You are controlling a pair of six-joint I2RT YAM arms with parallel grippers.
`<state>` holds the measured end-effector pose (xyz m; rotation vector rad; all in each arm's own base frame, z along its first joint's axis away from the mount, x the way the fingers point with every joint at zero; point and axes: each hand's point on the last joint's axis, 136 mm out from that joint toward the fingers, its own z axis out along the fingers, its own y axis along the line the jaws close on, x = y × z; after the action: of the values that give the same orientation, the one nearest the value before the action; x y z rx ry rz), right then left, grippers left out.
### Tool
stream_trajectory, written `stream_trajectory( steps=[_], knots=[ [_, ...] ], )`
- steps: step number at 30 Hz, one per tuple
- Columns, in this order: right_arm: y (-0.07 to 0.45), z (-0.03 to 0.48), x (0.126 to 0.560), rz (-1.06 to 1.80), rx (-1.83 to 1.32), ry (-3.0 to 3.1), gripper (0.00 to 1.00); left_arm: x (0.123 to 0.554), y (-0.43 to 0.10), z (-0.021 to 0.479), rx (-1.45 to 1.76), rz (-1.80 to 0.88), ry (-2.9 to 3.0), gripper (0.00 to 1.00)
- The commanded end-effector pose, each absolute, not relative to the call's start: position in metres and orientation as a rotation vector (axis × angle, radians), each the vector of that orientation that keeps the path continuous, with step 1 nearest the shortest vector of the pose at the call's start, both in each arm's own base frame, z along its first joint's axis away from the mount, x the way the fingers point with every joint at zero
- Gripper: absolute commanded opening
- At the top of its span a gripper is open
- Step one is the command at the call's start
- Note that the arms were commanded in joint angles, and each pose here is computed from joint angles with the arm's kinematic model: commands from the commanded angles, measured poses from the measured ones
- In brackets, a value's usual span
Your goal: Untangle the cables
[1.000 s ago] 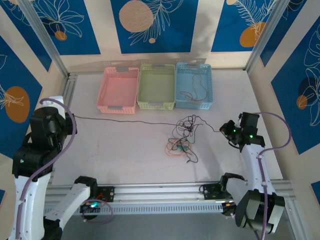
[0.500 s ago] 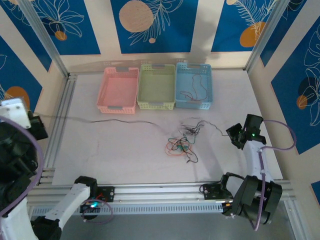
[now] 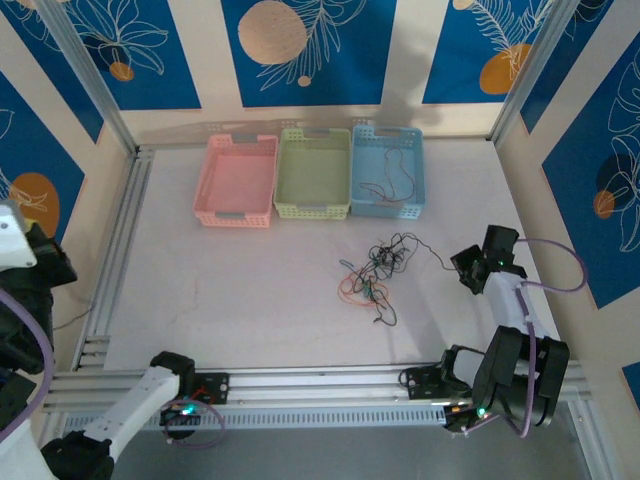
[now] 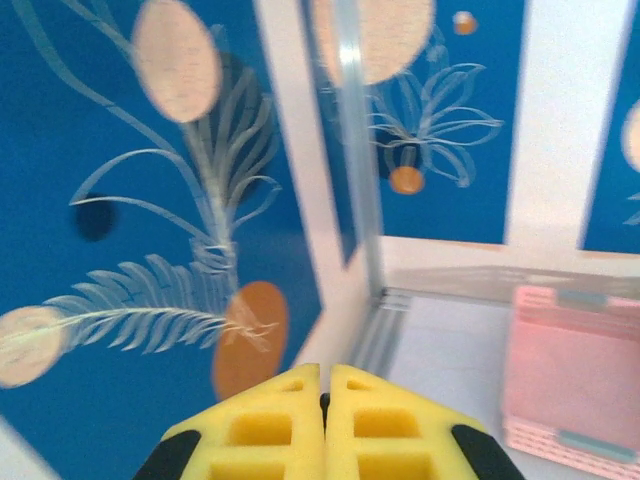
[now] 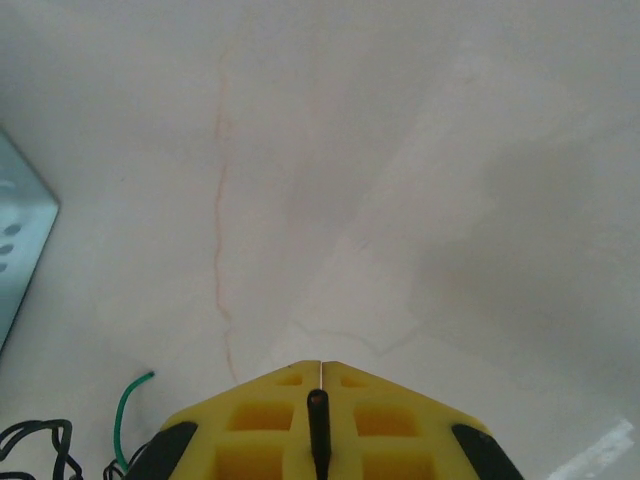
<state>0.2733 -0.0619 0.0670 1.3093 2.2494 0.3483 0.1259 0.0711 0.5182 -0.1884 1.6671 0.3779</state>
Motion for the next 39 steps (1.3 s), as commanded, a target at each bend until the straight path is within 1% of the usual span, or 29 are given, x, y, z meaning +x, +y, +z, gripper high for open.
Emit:
stream_trajectory(
  steps=[1,5,12,18,23,26,31,39],
  knots=[
    [-0.048,0.078,0.282,0.420,1.227,2.258,0.00,0.160,0.024,0.518,-0.055,0.141,1.710,0.00],
    [-0.036,0.077,0.278,0.429,1.161,2.301,0.00,0.189,0.002,0.538,-0.025,0.044,1.664,0.00],
    [-0.027,0.074,0.275,0.453,1.113,2.340,0.00,0.261,-0.035,0.574,-0.020,-0.085,1.542,0.00],
    [-0.022,0.069,0.274,0.464,1.086,2.362,0.00,0.319,-0.081,0.595,0.027,-0.295,1.443,0.00],
    [-0.015,0.068,0.276,0.492,1.054,2.386,0.00,0.371,-0.117,0.597,0.078,-0.416,1.394,0.00],
    [-0.013,0.066,0.275,0.491,1.039,2.401,0.00,0.396,-0.123,0.594,0.059,-0.425,1.358,0.00],
    [-0.011,0.069,0.276,0.486,1.012,2.413,0.00,0.424,-0.133,0.597,0.046,-0.463,1.321,0.00],
    [-0.011,0.072,0.276,0.449,0.966,2.422,0.00,0.469,-0.164,0.585,0.071,-0.587,1.313,0.00]
  ],
)
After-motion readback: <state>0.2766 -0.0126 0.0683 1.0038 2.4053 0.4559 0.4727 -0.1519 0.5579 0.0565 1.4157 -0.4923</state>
